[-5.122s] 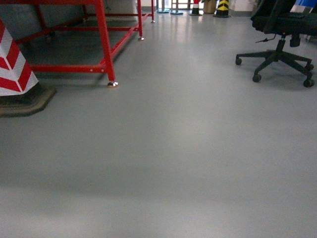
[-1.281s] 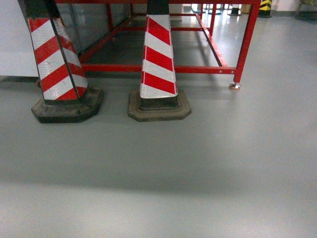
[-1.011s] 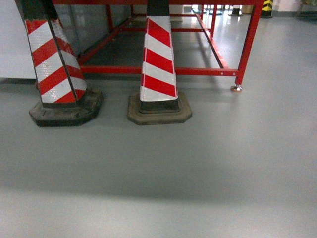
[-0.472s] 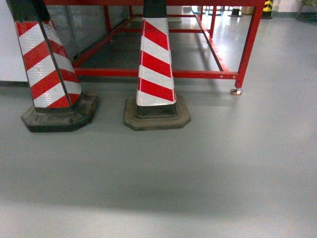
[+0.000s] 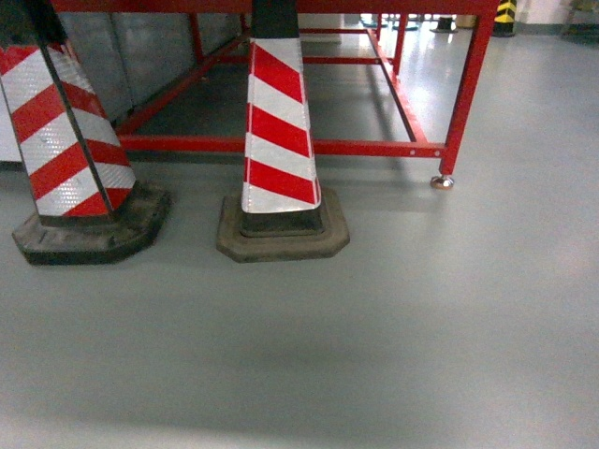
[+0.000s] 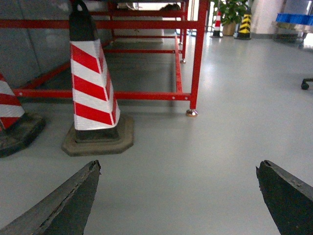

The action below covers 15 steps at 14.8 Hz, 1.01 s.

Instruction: Pick capacitor and pack into box

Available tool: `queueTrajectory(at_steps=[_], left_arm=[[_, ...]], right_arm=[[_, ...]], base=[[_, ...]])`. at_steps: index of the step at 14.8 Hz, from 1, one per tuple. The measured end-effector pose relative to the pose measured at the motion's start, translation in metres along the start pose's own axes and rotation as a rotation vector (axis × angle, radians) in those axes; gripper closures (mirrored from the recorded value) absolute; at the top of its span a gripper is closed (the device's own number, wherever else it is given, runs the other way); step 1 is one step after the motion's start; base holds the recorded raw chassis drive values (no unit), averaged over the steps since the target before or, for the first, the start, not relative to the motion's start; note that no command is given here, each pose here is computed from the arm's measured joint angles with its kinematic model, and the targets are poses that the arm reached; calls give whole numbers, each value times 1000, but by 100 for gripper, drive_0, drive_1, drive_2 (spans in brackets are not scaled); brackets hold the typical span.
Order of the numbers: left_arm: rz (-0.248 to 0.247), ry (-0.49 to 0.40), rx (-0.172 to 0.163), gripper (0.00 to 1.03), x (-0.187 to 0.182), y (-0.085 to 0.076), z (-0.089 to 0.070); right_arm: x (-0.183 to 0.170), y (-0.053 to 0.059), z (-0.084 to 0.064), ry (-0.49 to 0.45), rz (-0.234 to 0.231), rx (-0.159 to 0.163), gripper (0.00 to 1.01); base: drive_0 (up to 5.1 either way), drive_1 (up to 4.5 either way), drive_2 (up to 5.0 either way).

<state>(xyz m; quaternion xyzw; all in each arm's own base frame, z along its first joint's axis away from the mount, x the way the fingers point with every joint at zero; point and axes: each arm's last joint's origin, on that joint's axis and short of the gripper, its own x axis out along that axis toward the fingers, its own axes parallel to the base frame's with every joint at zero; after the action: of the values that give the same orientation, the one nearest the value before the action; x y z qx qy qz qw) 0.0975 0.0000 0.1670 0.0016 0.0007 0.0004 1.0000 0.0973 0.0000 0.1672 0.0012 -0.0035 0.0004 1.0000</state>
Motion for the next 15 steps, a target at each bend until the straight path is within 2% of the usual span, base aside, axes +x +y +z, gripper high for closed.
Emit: queueTrajectory(at_steps=[15], left_arm=[[-1, 0, 0, 60, 0, 0, 0]], right_arm=[[0, 0, -1, 6, -1, 0, 3]], base=[[21, 421, -430]])
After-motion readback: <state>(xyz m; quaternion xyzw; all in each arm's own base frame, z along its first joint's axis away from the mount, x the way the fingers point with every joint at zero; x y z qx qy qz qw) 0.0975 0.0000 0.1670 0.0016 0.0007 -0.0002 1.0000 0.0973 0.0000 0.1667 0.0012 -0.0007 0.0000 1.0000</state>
